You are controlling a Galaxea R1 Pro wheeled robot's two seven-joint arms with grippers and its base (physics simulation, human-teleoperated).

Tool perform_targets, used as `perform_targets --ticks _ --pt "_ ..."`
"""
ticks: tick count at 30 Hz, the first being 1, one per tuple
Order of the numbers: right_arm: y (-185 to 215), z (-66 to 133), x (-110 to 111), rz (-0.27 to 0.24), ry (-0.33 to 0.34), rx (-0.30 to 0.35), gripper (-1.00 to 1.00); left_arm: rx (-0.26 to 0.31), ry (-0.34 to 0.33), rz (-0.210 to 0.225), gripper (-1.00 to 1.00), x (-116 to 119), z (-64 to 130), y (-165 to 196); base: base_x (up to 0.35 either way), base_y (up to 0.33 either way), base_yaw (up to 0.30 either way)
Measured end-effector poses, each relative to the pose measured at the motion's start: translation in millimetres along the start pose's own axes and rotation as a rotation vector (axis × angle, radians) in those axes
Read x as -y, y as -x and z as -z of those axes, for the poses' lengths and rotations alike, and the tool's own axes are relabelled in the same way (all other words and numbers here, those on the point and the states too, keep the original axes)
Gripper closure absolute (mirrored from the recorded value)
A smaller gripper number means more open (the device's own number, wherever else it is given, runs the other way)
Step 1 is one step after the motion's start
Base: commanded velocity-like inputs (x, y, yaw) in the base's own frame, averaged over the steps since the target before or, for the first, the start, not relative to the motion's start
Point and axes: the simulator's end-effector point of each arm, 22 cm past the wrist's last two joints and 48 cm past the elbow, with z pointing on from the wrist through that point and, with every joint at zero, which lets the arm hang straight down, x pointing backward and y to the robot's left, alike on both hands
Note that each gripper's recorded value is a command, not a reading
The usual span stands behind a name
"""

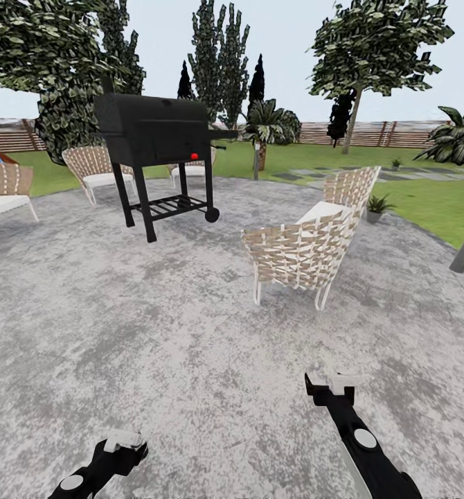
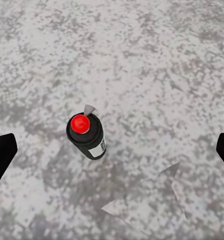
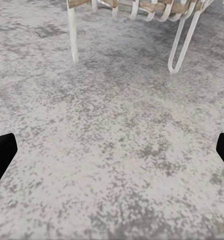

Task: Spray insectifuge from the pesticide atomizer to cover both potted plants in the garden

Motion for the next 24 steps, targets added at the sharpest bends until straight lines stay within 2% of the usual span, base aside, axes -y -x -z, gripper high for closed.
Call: perform_targets --ticks 11,18,24 --pt "0.1 -0.1 0.0 0.0 0.0 0.0 -1.0 0.002 0.001 0.0 -1.0 -0.1 -0.1 0.5 0.002 0.002 0.0" --pt "-0.1 0.0 -0.1 0.0 0.0 0.0 -1.0 0.004 0.003 0.002 -1.0 -0.8 -0.1 1.2 0.059 0.156 0.0" --pt "0.1 -0.1 -0.5 0.001 0.001 0.0 -1.0 0.004 0.005 0.005 -1.0 -1.6 -0.1 1.3 0.009 0.036 0.001"
